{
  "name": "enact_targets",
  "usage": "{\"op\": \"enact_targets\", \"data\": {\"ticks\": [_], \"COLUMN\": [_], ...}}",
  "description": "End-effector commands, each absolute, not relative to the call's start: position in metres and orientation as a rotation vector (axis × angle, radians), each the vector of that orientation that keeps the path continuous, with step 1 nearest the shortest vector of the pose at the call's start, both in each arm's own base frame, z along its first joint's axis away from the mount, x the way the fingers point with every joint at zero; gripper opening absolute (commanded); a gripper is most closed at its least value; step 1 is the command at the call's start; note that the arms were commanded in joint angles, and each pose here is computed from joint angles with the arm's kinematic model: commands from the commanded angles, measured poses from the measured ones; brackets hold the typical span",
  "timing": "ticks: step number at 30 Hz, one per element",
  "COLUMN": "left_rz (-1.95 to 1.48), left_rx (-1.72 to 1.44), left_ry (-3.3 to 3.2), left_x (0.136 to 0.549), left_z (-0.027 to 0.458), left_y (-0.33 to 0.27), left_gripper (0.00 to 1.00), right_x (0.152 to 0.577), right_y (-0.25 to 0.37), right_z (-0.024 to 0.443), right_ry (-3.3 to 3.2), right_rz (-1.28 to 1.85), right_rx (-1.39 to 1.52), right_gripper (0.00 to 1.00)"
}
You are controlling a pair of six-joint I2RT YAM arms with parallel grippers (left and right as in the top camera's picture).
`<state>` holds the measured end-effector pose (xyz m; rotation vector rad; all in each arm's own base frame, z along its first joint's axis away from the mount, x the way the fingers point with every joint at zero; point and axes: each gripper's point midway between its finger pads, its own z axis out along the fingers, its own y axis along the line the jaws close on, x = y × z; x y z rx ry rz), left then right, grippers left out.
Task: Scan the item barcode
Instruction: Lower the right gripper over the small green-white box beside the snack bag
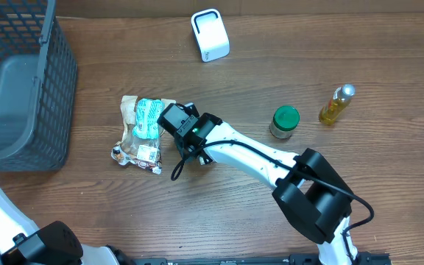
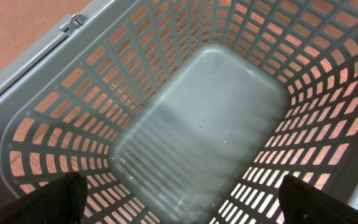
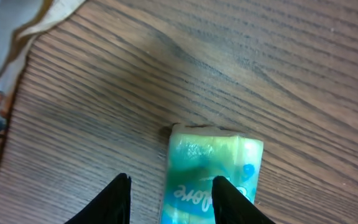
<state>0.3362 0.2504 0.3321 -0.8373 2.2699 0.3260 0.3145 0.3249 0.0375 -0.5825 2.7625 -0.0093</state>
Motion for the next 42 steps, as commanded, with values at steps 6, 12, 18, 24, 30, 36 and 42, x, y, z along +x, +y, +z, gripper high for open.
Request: {"op": "enact_targets", "data": {"ticks": [6,12,18,24,30,36,42], "left_rz": [0.331,0.331,0.331,0.331,0.331,0.331,0.331], "left_rx": [-0.808,-0.808,-0.808,-0.808,-0.808,-0.808,-0.808], "left_ry": [2.267,2.267,2.267,2.267,2.267,2.268,2.268], "left_x": [0.339,0.339,0.339,0.339,0.339,0.339,0.339], "left_z": [0.337,0.337,0.337,0.337,0.337,0.337,0.337], "left_y": [0.251,0.251,0.251,0.251,0.251,0.251,0.25], "left_gripper": [0.99,1.0,1.0,0.99,0.99,0.99,1.0], "right_x": [0.317,0.32,0.334,0.336,0.321,0.313,0.31], "right_y": [0.323,0.307,0.285,0.284,0.293,0.295,0.284], "right_z": [0.028,0.023,0.032,0.035,0.029,0.027,0.025], "right_ry": [2.764,2.749,2.665,2.64,2.705,2.729,2.748], "right_rz": [-0.061,-0.195,-0.391,-0.423,-0.349,-0.342,-0.394], "right_rx": [-0.571,-0.59,-0.569,-0.638,-0.611,-0.584,-0.593], "right_gripper": [0.39,0.38,0.39,0.39,0.34,0.34,0.35]}}
